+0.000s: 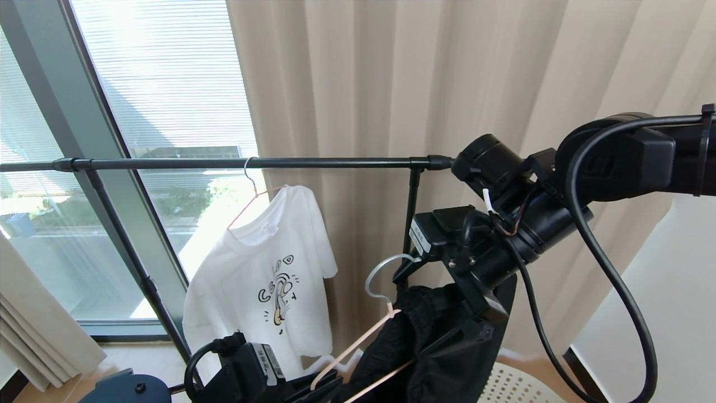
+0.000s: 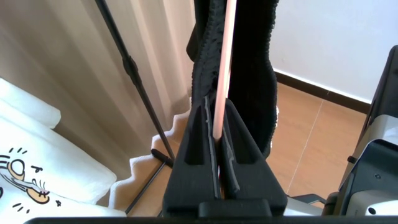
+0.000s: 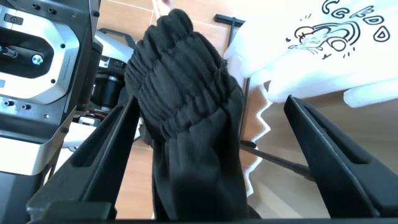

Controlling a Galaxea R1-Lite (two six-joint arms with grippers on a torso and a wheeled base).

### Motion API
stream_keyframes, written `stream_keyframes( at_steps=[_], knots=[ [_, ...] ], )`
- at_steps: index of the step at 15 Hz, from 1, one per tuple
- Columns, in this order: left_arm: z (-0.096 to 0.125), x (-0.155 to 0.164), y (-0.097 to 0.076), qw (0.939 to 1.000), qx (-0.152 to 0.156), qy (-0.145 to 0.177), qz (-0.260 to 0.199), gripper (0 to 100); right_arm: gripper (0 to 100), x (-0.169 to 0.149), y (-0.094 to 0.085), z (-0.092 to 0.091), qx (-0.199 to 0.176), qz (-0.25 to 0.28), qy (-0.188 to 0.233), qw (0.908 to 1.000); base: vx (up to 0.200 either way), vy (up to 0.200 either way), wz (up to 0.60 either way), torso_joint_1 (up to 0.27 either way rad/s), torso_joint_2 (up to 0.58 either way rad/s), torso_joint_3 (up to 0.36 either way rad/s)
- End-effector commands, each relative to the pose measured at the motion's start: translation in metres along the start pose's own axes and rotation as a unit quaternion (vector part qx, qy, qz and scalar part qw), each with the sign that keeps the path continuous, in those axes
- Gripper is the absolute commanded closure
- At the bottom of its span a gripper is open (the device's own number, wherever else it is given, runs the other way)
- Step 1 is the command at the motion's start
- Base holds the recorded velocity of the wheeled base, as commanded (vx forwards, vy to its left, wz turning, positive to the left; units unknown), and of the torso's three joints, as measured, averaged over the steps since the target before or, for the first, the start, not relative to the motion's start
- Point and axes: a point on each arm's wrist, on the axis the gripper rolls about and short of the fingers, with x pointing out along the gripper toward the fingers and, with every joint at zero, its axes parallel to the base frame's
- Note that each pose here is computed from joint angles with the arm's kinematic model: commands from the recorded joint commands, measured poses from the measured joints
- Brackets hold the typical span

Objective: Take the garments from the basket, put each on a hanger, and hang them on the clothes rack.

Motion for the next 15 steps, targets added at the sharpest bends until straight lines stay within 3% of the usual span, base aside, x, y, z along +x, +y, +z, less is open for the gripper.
stream_keyframes(
  at_steps=[1,2,3,14,15],
  knots=[
    [0.0000,0.0000,0.0004,1.0000,0.000,0.000,0.002,100,0,0.0018,-0.0007,-0.0007,0.001,0.002,0.001,1.0000,0.000,0.000,0.00,0.000,0.00,0.000],
    [0.0000,0.0000,0.0004,1.0000,0.000,0.000,0.002,100,0,0.0025,-0.0008,-0.0012,0.002,0.003,0.002,1.0000,0.000,0.000,0.00,0.000,0.00,0.000],
    [0.0000,0.0000,0.0004,1.0000,-0.001,0.000,0.002,100,100,0.0038,0.0001,-0.0013,0.003,0.006,0.003,1.0000,0.000,0.000,0.00,0.000,0.00,0.000],
    [0.0009,-0.0004,0.0023,0.9998,-0.019,-0.003,0.005,100,100,-0.0007,0.0046,0.0030,-0.003,0.006,-0.005,1.0000,0.000,0.000,0.00,0.000,0.00,0.000],
    [0.0005,-0.0002,0.0035,0.9996,-0.029,-0.002,0.008,0,100,-0.0012,0.0049,0.0033,-0.003,0.006,-0.006,1.0000,0.000,0.000,0.00,0.000,0.00,0.000]
  ],
)
